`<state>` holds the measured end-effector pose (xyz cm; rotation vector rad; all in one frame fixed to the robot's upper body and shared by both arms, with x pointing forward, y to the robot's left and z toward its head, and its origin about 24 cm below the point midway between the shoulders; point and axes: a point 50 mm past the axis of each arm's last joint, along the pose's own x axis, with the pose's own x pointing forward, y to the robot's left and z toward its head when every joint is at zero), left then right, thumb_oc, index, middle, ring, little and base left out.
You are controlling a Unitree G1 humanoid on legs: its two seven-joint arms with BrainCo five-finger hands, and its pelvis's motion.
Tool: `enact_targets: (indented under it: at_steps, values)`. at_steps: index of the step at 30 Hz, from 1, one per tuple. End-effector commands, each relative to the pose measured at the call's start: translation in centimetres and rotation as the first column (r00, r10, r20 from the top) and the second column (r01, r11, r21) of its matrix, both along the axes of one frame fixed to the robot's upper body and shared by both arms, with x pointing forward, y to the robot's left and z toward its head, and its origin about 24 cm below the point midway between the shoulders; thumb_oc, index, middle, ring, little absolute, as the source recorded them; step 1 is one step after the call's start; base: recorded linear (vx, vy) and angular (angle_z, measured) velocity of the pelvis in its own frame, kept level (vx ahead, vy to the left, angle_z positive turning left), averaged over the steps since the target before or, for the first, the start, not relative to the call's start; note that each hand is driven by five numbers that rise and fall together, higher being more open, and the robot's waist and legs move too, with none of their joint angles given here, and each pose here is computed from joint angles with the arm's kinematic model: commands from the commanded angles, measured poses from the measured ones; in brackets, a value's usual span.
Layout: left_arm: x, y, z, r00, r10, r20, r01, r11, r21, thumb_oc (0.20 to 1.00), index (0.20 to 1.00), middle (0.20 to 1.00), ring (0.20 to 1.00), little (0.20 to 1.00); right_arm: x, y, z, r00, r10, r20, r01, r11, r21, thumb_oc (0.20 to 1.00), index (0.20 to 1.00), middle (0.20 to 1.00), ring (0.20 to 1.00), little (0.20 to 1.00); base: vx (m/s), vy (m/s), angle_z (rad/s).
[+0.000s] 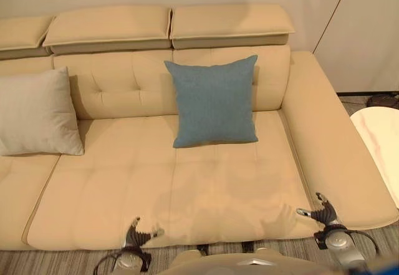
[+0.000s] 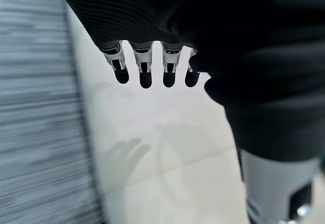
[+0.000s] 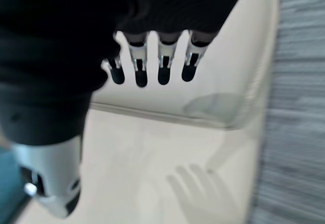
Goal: Pick up all the scattered cushions and arrange them neatly on the sofa.
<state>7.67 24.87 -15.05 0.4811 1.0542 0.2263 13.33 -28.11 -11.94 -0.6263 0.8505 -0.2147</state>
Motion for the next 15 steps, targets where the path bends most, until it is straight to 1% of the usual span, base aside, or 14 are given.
enact_targets:
  at_steps: [1, 4, 6, 8, 9, 12, 15]
  values:
    - [2.3, 1.0, 0.6, 0.997, -0.078, 0.023, 0.077, 0.996, 0.043, 1.0, 1.0, 1.0, 1.0, 1.0, 1.1, -0.2, 0.4, 0.999, 0.047, 0.003, -0.047, 0.998, -0.042, 1.0, 1.0, 1.0, 1.0, 1.0, -0.04, -0.025, -0.12]
    - [1.0, 0.5, -0.1, 0.996, -0.069, -0.048, 0.07, 0.997, 0.014, 1.0, 1.0, 1.0, 1.0, 1.0, -1.6, 0.1, -1.3, 0.992, 0.023, -0.126, -0.027, 0.999, -0.028, 1.0, 1.0, 1.0, 1.0, 1.0, -0.05, -0.049, -0.03]
    - [1.0, 0.5, -0.1, 0.996, -0.075, -0.055, 0.076, 0.997, 0.014, 1.0, 1.0, 1.0, 1.0, 1.0, -2.5, 0.6, -1.9, 0.985, 0.024, -0.172, -0.027, 1.0, -0.01, 1.0, 1.0, 1.0, 1.0, 1.0, -0.1, -0.072, 0.0]
    - [1.3, 0.5, -0.1, 0.992, -0.11, -0.057, 0.111, 0.994, 0.022, 1.0, 1.0, 1.0, 1.0, 1.0, -3.2, 1.2, -2.3, 0.98, 0.033, -0.195, -0.032, 0.999, 0.01, 1.0, 1.0, 1.0, 1.0, 1.0, -0.15, -0.073, 0.03]
    - [1.3, 0.5, -0.1, 0.992, -0.109, -0.057, 0.111, 0.994, 0.023, 1.0, 1.0, 1.0, 1.0, 1.0, -3.2, 1.2, -2.3, 0.98, 0.033, -0.195, -0.032, 0.999, 0.01, 1.0, 1.0, 1.0, 1.0, 1.0, -0.21, -0.067, 0.04]
    - [3.2, 0.4, 0.4, 0.993, -0.115, -0.015, 0.116, 0.993, 0.023, 1.0, 1.0, 1.0, 1.0, 1.0, -2.8, 1.3, -2.3, 0.976, 0.053, -0.211, -0.054, 0.999, 0.002, 1.0, 1.0, 1.0, 1.0, 1.0, -0.25, -0.026, 0.15]
    - [3.9, -0.4, 0.3, 0.995, -0.1, -0.001, 0.1, 0.995, 0.0, 1.0, 1.0, 1.0, 1.0, 1.0, -2.3, 1.2, -2.2, 0.977, 0.053, -0.206, -0.056, 0.998, -0.009, 1.0, 1.0, 1.0, 1.0, 1.0, -0.22, 0.076, 0.24]
